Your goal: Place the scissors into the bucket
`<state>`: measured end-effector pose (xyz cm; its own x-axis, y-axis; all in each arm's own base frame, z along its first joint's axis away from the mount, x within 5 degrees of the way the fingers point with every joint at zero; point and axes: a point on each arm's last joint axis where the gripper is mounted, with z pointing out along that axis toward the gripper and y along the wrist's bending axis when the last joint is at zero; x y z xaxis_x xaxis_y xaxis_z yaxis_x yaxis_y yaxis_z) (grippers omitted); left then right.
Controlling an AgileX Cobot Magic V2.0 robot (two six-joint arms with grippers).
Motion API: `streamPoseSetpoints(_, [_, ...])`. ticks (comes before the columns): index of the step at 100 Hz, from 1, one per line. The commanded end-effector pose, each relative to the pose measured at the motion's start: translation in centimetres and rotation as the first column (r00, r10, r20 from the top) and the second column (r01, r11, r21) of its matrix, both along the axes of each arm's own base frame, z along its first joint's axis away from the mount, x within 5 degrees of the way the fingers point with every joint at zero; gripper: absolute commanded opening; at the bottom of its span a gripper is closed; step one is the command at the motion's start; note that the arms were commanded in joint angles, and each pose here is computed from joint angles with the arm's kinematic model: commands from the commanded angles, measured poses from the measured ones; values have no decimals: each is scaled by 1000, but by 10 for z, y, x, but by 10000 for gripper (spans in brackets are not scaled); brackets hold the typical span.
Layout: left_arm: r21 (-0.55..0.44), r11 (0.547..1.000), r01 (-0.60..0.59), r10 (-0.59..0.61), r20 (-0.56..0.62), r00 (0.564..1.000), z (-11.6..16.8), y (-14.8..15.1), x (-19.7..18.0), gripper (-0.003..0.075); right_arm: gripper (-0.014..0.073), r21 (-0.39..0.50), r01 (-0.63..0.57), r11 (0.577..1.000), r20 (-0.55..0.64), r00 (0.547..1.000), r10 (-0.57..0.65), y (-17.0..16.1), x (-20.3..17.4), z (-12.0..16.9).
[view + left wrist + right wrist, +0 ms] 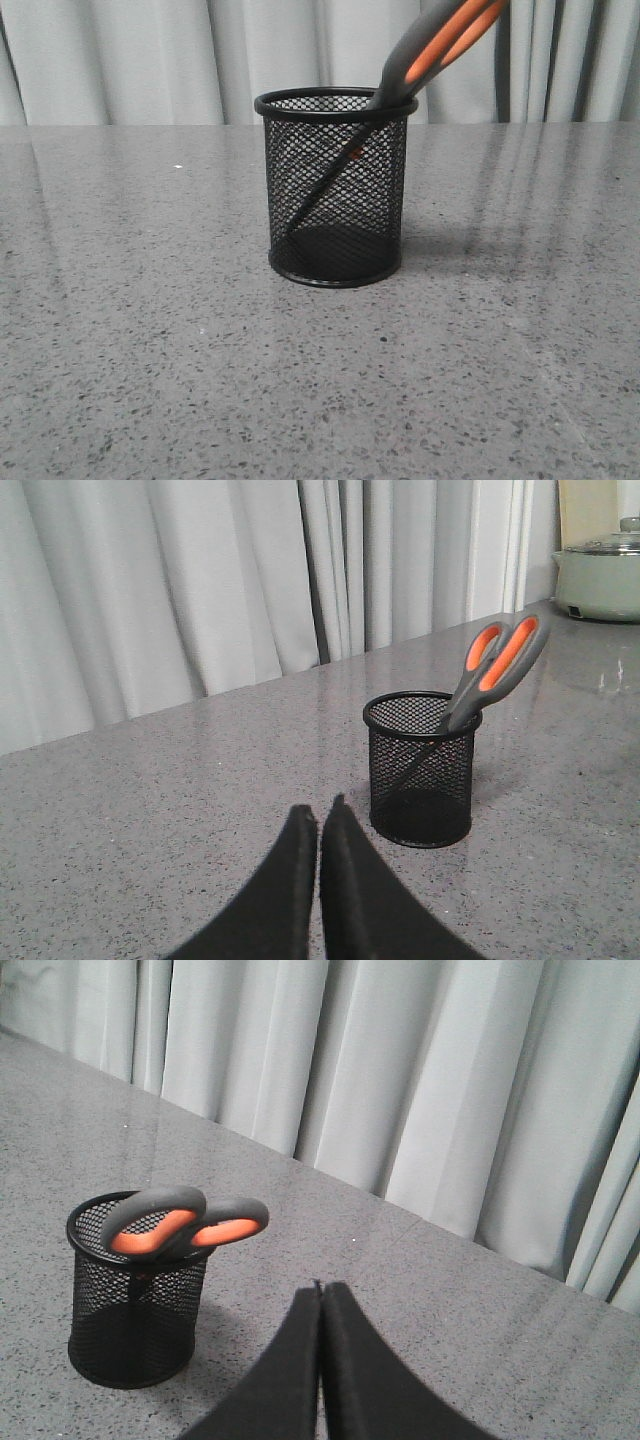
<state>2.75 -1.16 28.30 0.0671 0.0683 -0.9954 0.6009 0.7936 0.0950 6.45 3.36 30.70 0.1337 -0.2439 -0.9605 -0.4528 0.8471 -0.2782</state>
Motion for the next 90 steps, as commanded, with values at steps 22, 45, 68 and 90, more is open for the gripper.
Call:
streamPoseSetpoints(22, [-13,1000,-20,22,143,989,17,2,-2,-20,-51,34,-12,999,99,995,8,1,-1,16])
streamPoseSetpoints(45, [118,977,-177,154,183,971,-11,-6,7,-20,-51,34,-12,999,99,995,8,1,-1,16])
streamPoseSetpoints(68, [23,895,-445,444,55,894,-58,1,24,-20,-51,34,-12,999,99,995,8,1,-1,16])
streamPoseSetpoints(90, [158,853,-497,518,-138,844,-96,5,26,-20,-51,34,-12,999,99,995,8,1,-1,16])
